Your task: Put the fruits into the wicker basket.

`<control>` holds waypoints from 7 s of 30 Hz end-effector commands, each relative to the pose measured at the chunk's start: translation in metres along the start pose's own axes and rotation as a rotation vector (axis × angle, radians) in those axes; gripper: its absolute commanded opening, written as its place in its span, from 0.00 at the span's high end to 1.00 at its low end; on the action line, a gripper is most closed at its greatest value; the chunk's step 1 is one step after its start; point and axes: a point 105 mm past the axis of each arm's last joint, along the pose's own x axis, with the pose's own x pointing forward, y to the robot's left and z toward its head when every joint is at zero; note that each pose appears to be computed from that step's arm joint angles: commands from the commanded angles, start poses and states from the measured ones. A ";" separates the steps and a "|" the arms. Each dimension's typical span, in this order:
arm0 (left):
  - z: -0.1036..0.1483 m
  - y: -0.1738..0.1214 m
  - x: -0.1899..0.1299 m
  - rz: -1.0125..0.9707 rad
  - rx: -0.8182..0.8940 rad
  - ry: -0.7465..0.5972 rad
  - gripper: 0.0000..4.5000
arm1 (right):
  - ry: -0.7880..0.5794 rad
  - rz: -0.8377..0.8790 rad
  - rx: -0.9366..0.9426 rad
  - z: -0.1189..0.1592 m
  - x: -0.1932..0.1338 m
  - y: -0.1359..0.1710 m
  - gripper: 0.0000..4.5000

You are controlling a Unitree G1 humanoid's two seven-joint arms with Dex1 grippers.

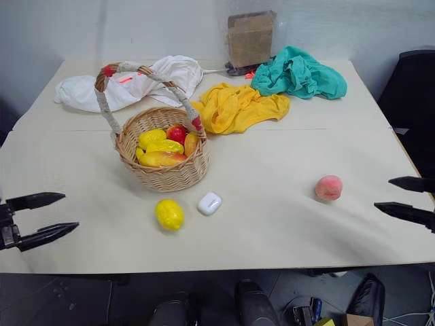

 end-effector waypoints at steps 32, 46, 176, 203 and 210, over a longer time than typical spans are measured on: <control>0.065 -0.058 0.059 -0.371 0.186 -0.096 0.01 | -0.216 0.256 -0.282 0.089 0.134 0.117 0.00; 0.086 -0.058 0.057 -0.468 0.264 -0.038 0.01 | -0.089 0.314 -0.223 0.061 0.270 0.186 0.00; 0.038 -0.092 0.188 -0.781 0.873 0.060 0.21 | -0.200 0.579 -0.271 0.101 0.117 0.159 0.00; 0.151 -0.053 0.152 -0.336 0.365 -0.344 0.43 | -0.263 0.576 -0.261 0.112 0.125 0.164 0.00; 0.177 0.009 0.165 0.203 0.174 -0.371 0.43 | -0.285 0.598 -0.268 0.115 0.130 0.167 0.00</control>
